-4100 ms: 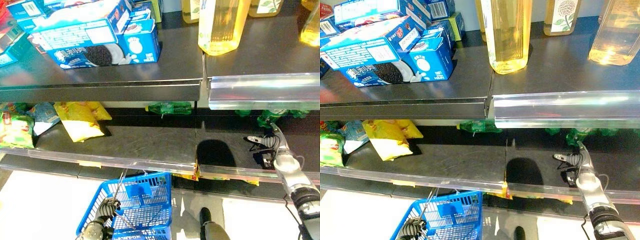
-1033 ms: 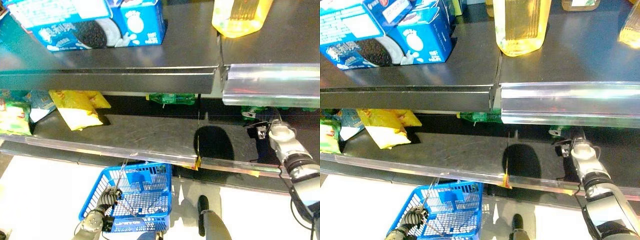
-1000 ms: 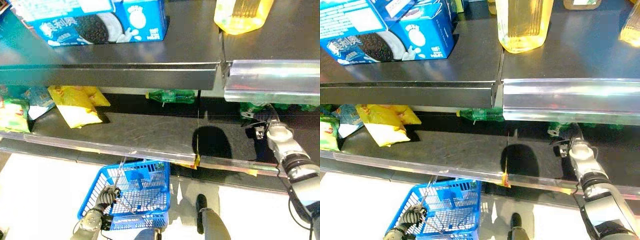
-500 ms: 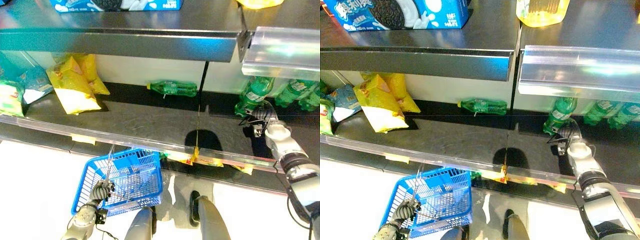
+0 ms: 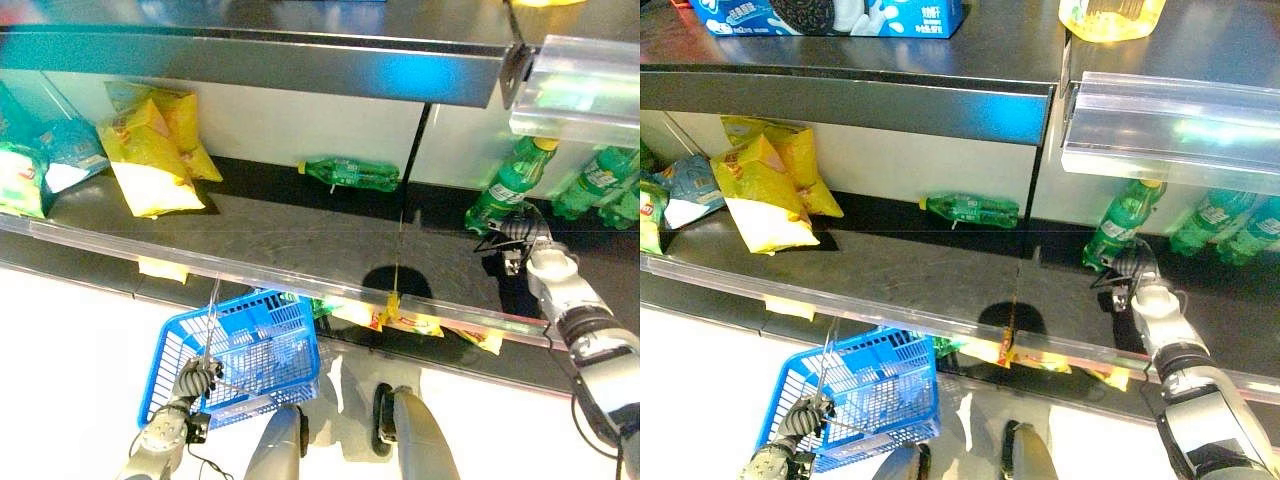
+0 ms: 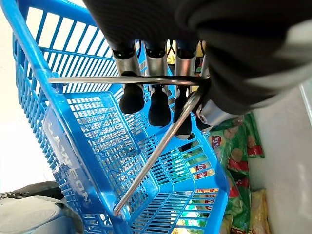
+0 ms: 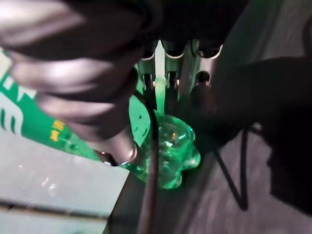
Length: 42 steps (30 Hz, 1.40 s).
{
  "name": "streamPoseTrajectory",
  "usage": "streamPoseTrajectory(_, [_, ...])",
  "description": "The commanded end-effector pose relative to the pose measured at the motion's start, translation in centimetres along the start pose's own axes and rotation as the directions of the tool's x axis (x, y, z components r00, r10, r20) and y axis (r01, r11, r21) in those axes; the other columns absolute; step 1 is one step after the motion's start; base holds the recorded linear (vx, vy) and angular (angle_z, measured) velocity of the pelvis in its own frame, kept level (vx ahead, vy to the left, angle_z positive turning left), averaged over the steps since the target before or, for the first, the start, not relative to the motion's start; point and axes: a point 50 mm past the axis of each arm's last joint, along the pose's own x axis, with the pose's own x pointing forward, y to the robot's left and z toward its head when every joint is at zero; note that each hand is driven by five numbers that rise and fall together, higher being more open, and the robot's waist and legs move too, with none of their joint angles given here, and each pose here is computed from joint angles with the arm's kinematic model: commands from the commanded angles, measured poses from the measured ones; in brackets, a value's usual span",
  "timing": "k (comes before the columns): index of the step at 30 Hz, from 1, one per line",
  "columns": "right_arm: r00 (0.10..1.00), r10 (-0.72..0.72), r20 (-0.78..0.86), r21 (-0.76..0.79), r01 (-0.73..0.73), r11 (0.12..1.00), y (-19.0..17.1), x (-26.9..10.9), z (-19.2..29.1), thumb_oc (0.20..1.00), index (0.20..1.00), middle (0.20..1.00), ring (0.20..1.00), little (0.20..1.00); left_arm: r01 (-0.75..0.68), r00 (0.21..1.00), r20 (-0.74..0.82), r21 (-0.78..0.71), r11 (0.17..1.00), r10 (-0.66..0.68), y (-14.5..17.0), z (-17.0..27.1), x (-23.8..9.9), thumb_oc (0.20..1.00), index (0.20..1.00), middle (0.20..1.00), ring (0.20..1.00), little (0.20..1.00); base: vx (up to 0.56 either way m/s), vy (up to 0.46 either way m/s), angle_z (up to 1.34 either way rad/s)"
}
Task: Pick up the snacks into the basket
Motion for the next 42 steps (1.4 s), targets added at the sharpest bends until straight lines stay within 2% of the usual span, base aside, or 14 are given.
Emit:
streamPoseTrajectory(1, [0.986, 0.063, 0.152, 0.148, -0.085, 0.985, 2.4, -0.5, 2.1, 0.200, 0.200, 0.200, 0.200, 0.200, -0.059, 0.993, 0.106, 0.055, 0.997, 0.053, 3.0, 1.8, -0.7, 0.200, 0.200, 0.200, 0.200, 0.200, 0.00, 0.000, 0.00])
streamPoseTrajectory(6, [0.933, 0.219, 0.284, 0.144, -0.268, 0.953, 5.9, -2.5, 3.4, 0.200, 0.200, 0.200, 0.200, 0.200, -0.069, 0.993, 0.101, 0.095, 0.993, 0.059, 3.3, 1.6, -0.6, 0.200, 0.200, 0.200, 0.200, 0.200, 0.00, 0.006, -0.01])
streamPoseTrajectory(12, [0.841, 0.375, 0.391, 0.210, -0.478, 0.853, 9.7, -5.9, 3.8, 0.200, 0.200, 0.200, 0.200, 0.200, -0.076, 0.990, 0.132, 0.152, 0.986, 0.056, 2.9, 2.3, -0.3, 0.200, 0.200, 0.200, 0.200, 0.200, -0.04, 0.035, -0.14])
streamPoseTrajectory(14, [0.799, 0.429, 0.421, 0.171, -0.535, 0.828, 10.6, -7.0, 4.1, 0.200, 0.200, 0.200, 0.200, 0.200, -0.074, 0.990, 0.133, 0.184, 0.980, 0.050, 2.6, 2.5, 0.1, 0.200, 0.200, 0.200, 0.200, 0.200, -0.04, 0.008, -0.11])
streamPoseTrajectory(16, [0.790, 0.441, 0.425, 0.187, -0.554, 0.811, 10.9, -7.4, 4.0, 0.200, 0.200, 0.200, 0.200, 0.200, -0.075, 0.990, 0.133, 0.195, 0.978, 0.049, 2.4, 2.5, 0.3, 0.200, 0.200, 0.200, 0.200, 0.200, -0.01, 0.003, -0.02])
streamPoseTrajectory(23, [0.634, 0.609, 0.477, 0.160, -0.743, 0.650, 15.5, -11.5, 4.1, 0.200, 0.200, 0.200, 0.200, 0.200, -0.087, 0.983, 0.179, 0.273, 0.958, 0.038, 0.8, 4.0, 1.5, 0.200, 0.200, 0.200, 0.200, 0.200, -0.02, 0.009, -0.06])
streamPoseTrajectory(25, [0.606, 0.635, 0.478, 0.132, -0.765, 0.630, 16.0, -12.0, 4.1, 0.200, 0.200, 0.200, 0.200, 0.200, -0.085, 0.981, 0.194, 0.275, 0.958, 0.031, 0.6, 4.4, 1.6, 0.200, 0.200, 0.200, 0.200, 0.200, 0.00, 0.000, 0.00])
streamPoseTrajectory(33, [0.550, 0.764, 0.337, 0.057, -0.822, 0.567, 18.5, -14.0, 0.4, 0.200, 0.200, 0.200, 0.200, 0.200, -0.054, 0.961, 0.276, 0.297, 0.953, -0.032, -0.6, 6.3, 1.6, 0.200, 0.200, 0.200, 0.200, 0.200, -0.03, -0.003, 0.00])
streamPoseTrajectory(34, [0.549, 0.780, 0.301, 0.038, -0.824, 0.565, 18.9, -14.2, -0.5, 0.200, 0.200, 0.200, 0.200, 0.200, -0.051, 0.959, 0.280, 0.294, 0.954, -0.035, -0.7, 6.3, 1.5, 0.200, 0.200, 0.200, 0.200, 0.200, 0.00, 0.000, 0.00])
streamPoseTrajectory(35, [0.531, 0.803, 0.271, -0.061, -0.823, 0.565, 19.3, -14.5, -1.0, 0.200, 0.200, 0.200, 0.200, 0.200, -0.040, 0.956, 0.289, 0.296, 0.954, -0.049, -0.9, 6.5, 1.5, 0.200, 0.200, 0.200, 0.200, 0.200, 0.00, 0.000, 0.00])
streamPoseTrajectory(39, [0.534, 0.831, 0.154, -0.138, -0.822, 0.553, 20.3, -15.3, -3.9, 0.200, 0.200, 0.200, 0.200, 0.200, -0.024, 0.952, 0.299, 0.295, 0.955, -0.069, -1.3, 6.6, 1.3, 0.200, 0.200, 0.200, 0.200, 0.200, -0.01, -0.012, 0.02])
streamPoseTrajectory(42, [0.525, 0.841, 0.131, -0.160, -0.826, 0.540, 20.7, -15.8, -4.4, 0.200, 0.200, 0.200, 0.200, 0.200, -0.017, 0.954, 0.290, 0.294, 0.956, -0.072, -1.6, 6.3, 1.3, 0.200, 0.200, 0.200, 0.200, 0.200, -0.01, -0.003, 0.15])
